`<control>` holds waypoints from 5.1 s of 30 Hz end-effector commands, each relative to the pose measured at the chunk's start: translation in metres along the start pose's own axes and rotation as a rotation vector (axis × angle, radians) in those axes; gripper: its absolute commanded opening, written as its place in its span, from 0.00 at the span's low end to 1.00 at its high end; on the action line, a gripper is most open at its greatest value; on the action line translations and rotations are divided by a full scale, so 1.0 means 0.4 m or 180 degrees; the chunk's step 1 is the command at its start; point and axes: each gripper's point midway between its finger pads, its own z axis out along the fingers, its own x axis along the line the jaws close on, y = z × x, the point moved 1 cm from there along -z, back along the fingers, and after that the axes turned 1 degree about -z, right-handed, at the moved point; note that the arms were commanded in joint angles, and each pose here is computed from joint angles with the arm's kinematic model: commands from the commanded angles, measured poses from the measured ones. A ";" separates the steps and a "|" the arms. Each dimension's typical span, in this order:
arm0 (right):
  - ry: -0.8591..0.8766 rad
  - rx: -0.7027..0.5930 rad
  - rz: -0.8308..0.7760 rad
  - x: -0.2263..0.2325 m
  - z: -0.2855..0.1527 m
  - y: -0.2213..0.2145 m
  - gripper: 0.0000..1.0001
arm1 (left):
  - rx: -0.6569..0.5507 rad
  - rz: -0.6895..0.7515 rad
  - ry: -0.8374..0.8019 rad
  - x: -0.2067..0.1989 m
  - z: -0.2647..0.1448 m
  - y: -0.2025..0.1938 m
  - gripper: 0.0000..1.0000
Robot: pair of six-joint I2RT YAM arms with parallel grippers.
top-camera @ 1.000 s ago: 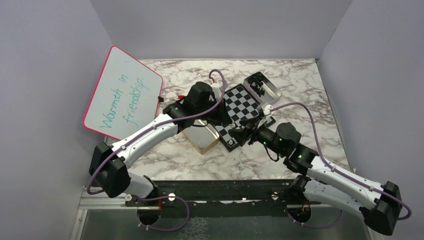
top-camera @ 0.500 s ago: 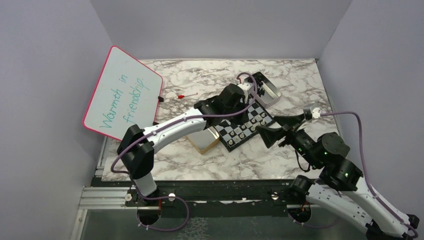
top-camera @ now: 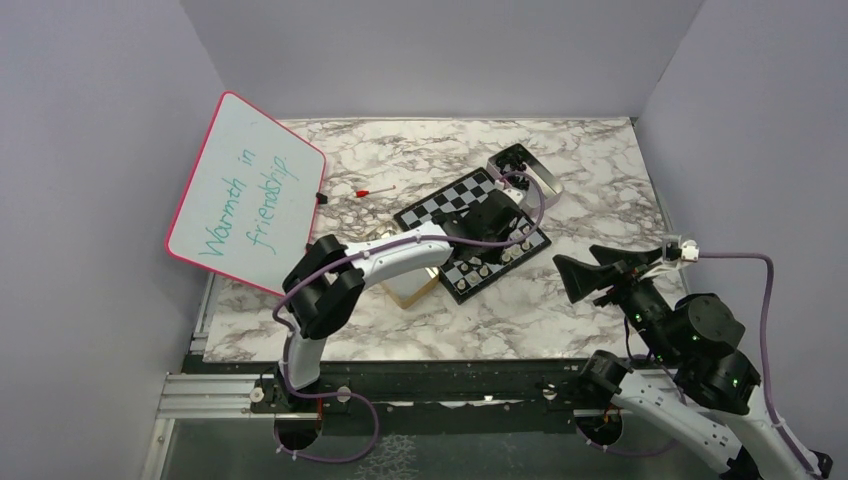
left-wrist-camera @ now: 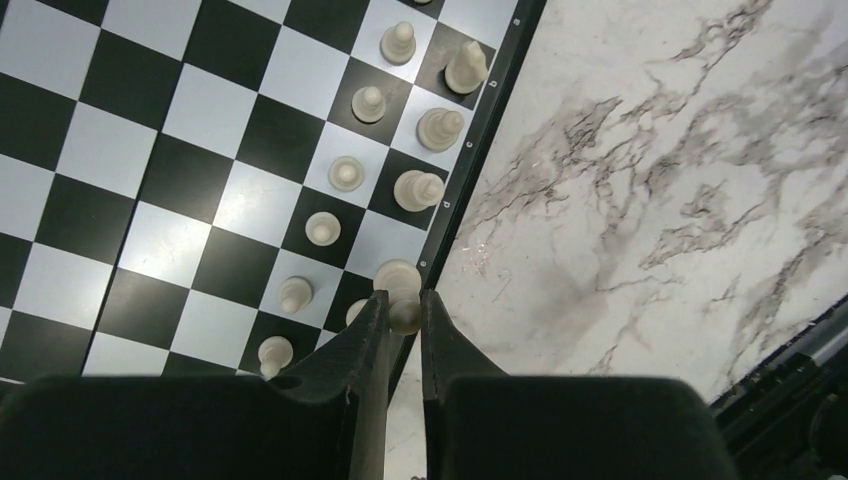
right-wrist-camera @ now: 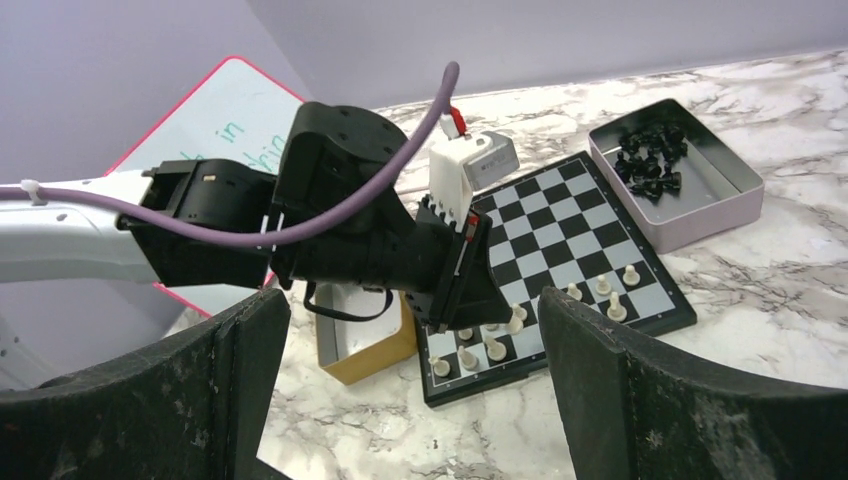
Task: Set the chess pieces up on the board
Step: Place the chess piece on the chessboard, then pick up the chess piece from the storage box.
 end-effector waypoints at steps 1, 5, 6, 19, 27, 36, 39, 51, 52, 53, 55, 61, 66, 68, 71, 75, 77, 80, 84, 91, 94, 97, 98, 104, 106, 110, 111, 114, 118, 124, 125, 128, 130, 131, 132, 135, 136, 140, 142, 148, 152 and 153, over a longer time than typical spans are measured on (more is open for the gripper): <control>-0.0196 -0.0011 0.0029 -0.027 -0.018 0.015 1.00 | -0.0078 0.0101 0.0133 -0.007 0.026 0.014 0.08; -0.0229 0.0027 0.0018 -0.031 -0.019 0.011 1.00 | -0.0041 0.0116 0.0169 -0.003 0.044 0.002 0.08; -0.0233 0.0031 0.0016 -0.032 -0.019 0.010 1.00 | -0.0031 0.0120 0.0167 -0.004 0.048 0.000 0.08; -0.0235 0.0037 0.0048 -0.029 -0.016 0.011 1.00 | 0.0056 0.0151 0.0196 0.000 0.076 -0.027 0.08; -0.0230 0.0041 0.0061 -0.027 -0.016 0.014 1.00 | 0.0098 0.0160 0.0211 0.004 0.089 -0.043 0.08; -0.0252 0.0040 0.0066 -0.031 -0.019 0.013 1.00 | 0.0151 0.0181 0.0234 0.010 0.104 -0.060 0.08; -0.0245 0.0037 0.0065 -0.030 -0.019 0.015 1.00 | 0.0162 0.0189 0.0241 0.010 0.109 -0.065 0.08; -0.0257 0.0041 0.0053 -0.032 -0.018 0.012 1.00 | 0.0147 0.0193 0.0256 0.013 0.104 -0.062 0.25; -0.0253 0.0050 0.0050 -0.032 -0.017 0.010 1.00 | 0.0141 0.0192 0.0251 0.012 0.101 -0.060 0.25; -0.0251 0.0059 0.0049 -0.031 -0.017 0.008 1.00 | 0.0131 0.0190 0.0238 0.009 0.098 -0.056 0.26; -0.0246 0.0076 0.0051 -0.030 -0.015 0.004 1.00 | 0.0108 0.0176 0.0206 0.003 0.088 -0.046 0.27; -0.0289 0.0165 0.0063 -0.036 -0.015 -0.015 1.00 | -0.0049 0.0122 0.0129 -0.018 0.029 0.009 0.34; -0.0365 0.0300 -0.0001 -0.048 -0.007 -0.051 1.00 | -0.0235 0.0060 0.0061 -0.035 -0.036 0.065 0.36; -0.0423 0.0373 0.0009 -0.054 -0.005 -0.066 1.00 | -0.0310 0.0035 0.0068 -0.033 -0.064 0.084 0.37; -0.0474 0.0462 0.0005 -0.059 0.003 -0.090 1.00 | -0.0394 0.0010 0.0133 -0.016 -0.106 0.106 0.38; -0.0505 0.0600 -0.0003 -0.059 0.018 -0.125 1.00 | -0.0543 -0.0036 0.0255 0.030 -0.171 0.131 0.39; -0.0515 0.0685 -0.0007 -0.057 0.024 -0.140 1.00 | -0.0623 -0.0047 0.0360 0.062 -0.205 0.136 0.41; -0.0527 0.0775 -0.0006 -0.054 0.032 -0.159 1.00 | -0.0676 -0.0125 0.0527 0.126 -0.244 0.132 0.41; -0.0624 0.0765 0.0081 -0.065 0.035 -0.173 1.00 | -0.0658 -0.0323 0.0711 0.236 -0.286 0.106 0.41; -0.0601 0.0746 0.0022 -0.068 0.037 -0.178 1.00 | -0.0598 -0.0629 0.1208 0.434 -0.342 0.032 0.38; -0.0614 0.0726 0.0003 -0.069 0.039 -0.174 0.99 | -0.0497 -0.0738 0.1420 0.505 -0.346 -0.011 0.34; -0.0620 0.0710 0.0004 -0.070 0.040 -0.170 0.99 | -0.0362 -0.0867 0.1513 0.549 -0.333 -0.052 0.30; -0.0622 0.0701 0.0007 -0.071 0.039 -0.169 0.99 | -0.0319 -0.0889 0.1535 0.559 -0.327 -0.064 0.29; -0.0616 0.0671 0.0001 -0.071 0.038 -0.164 0.99 | -0.0018 -0.0794 0.1627 0.591 -0.275 -0.114 0.27; -0.0616 0.0663 0.0005 -0.072 0.037 -0.162 0.99 | 0.0064 -0.0750 0.1651 0.600 -0.260 -0.128 0.27; -0.0615 0.0667 0.0003 -0.073 0.035 -0.164 0.99 | 0.0207 -0.0631 0.1714 0.620 -0.236 -0.149 0.26; -0.0617 0.0663 0.0004 -0.073 0.035 -0.164 0.99 | 0.0233 -0.0602 0.1728 0.626 -0.230 -0.153 0.26; -0.0617 0.0658 0.0000 -0.074 0.036 -0.166 0.99 | 0.0331 -0.0492 0.1712 0.634 -0.208 -0.167 0.24; -0.0601 0.0649 0.0010 -0.070 0.037 -0.162 0.99 | 0.0405 -0.0389 0.1691 0.643 -0.187 -0.176 0.23; -0.0615 0.0652 0.0003 -0.073 0.033 -0.160 0.99 | 0.0469 -0.0334 0.1646 0.651 -0.165 -0.182 0.23; -0.0619 0.0648 0.0004 -0.074 0.032 -0.159 0.99 | 0.0485 -0.0322 0.1623 0.650 -0.161 -0.184 0.23; -0.0616 0.0621 0.0020 -0.075 0.029 -0.157 0.99 | 0.0521 -0.0304 0.1584 0.648 -0.152 -0.189 0.22; -0.0612 0.0611 0.0026 -0.075 0.029 -0.156 0.99 | 0.0542 -0.0297 0.1583 0.649 -0.148 -0.192 0.22; -0.0608 0.0602 0.0032 -0.074 0.029 -0.154 0.99 | 0.0551 -0.0295 0.1581 0.649 -0.147 -0.194 0.21; -0.0609 0.0603 0.0030 -0.075 0.028 -0.154 0.99 | 0.0561 -0.0291 0.1578 0.649 -0.146 -0.196 0.21; -0.0607 0.0605 0.0020 -0.074 0.028 -0.152 0.99 | 0.0583 -0.0260 0.1552 0.649 -0.140 -0.199 0.21; -0.0608 0.0608 0.0016 -0.075 0.028 -0.153 0.99 | 0.0595 -0.0249 0.1544 0.649 -0.139 -0.200 0.21; -0.0608 0.0595 0.0018 -0.075 0.028 -0.150 0.99 | 0.0615 -0.0226 0.1465 0.642 -0.130 -0.201 0.19; -0.0607 0.0594 0.0019 -0.075 0.027 -0.150 0.99 | 0.0627 -0.0221 0.1426 0.638 -0.128 -0.203 0.18; -0.0602 0.0591 0.0032 -0.075 0.026 -0.152 0.99 | 0.0669 -0.0164 0.1360 0.633 -0.122 -0.208 0.16; -0.0601 0.0588 0.0036 -0.075 0.027 -0.154 0.99 | 0.0702 -0.0130 0.1282 0.626 -0.118 -0.209 0.11; -0.0598 0.0593 0.0037 -0.075 0.028 -0.155 0.99 | 0.0706 -0.0123 0.1270 0.625 -0.118 -0.208 0.09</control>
